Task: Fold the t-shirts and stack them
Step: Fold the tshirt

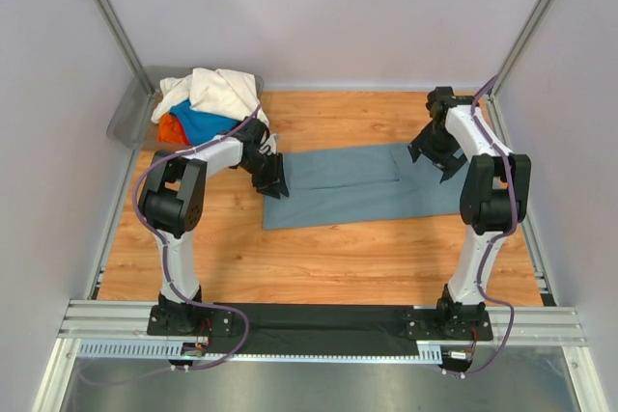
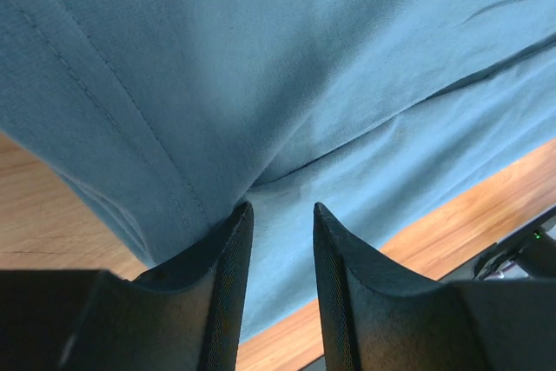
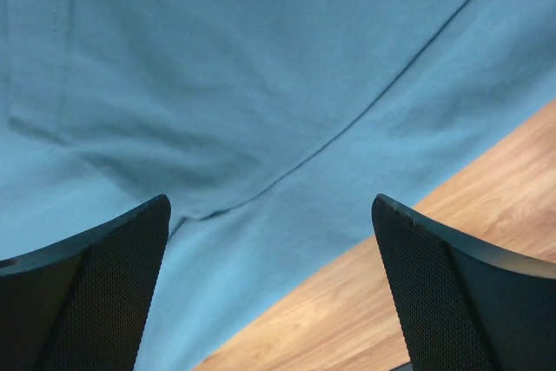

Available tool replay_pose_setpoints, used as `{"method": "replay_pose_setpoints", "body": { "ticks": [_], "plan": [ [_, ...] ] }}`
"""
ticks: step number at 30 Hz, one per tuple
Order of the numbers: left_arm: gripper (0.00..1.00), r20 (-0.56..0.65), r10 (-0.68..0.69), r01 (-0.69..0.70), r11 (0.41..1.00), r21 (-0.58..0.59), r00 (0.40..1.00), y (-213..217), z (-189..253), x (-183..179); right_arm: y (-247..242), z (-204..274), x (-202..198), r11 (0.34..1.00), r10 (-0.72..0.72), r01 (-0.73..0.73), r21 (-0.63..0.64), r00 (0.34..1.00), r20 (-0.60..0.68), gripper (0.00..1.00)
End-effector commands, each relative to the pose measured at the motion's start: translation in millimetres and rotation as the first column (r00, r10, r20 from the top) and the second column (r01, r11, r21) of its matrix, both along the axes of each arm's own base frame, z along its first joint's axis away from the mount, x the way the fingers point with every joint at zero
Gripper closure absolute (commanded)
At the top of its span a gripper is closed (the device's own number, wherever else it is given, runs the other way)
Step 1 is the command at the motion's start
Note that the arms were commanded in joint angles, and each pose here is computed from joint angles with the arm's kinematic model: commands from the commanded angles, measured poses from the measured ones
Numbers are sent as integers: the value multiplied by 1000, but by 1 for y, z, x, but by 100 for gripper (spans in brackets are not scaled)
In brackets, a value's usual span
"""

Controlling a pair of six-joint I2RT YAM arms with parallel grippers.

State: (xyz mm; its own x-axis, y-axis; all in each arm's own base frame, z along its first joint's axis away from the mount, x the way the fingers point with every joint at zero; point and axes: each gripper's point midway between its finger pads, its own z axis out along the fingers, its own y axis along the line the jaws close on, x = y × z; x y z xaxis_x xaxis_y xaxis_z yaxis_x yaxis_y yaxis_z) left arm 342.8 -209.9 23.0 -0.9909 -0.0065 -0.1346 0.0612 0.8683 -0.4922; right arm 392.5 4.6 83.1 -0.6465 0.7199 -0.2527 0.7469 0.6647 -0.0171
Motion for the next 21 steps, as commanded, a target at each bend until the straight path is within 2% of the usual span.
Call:
{"method": "replay_pose_setpoints", "body": {
  "ticks": [1, 6, 11, 13, 15, 16, 20, 21],
  "plan": [
    [58, -38, -6, 8, 998, 59, 999, 11, -21, -12, -15, -11, 22, 995, -16, 19, -101, 1000, 22, 0],
    [58, -78, -18, 23, 998, 64, 997, 18, -23, -36, -11, -55, 29, 995, -73, 70, -73, 997, -40, 0],
    [58, -80, -28, 32, 998, 45, 996, 21, -18, -53, -7, -76, 47, 997, -35, 32, -72, 998, -50, 0],
    [58, -72, -34, 38, 998, 54, 997, 24, -16, -56, -3, -85, 51, 997, 14, -19, -70, 997, -74, 5],
    [56, -22, -44, 45, 997, 66, 999, 26, -3, -51, 3, -84, 63, 995, 66, -70, -69, 996, -56, 4],
    [56, -17, -47, 48, 996, 76, 999, 28, 3, -53, 7, -83, 67, 989, 137, -140, -54, 989, -55, 4],
    [54, 84, -47, 39, 996, 84, 995, 30, 51, -47, 17, -62, 91, 944, 303, -306, -120, 952, -49, 2],
    [49, 113, -44, 35, 996, 82, 993, 28, 62, -46, 25, -60, 100, 931, 339, -340, -130, 940, -33, 2]
  ]
}}
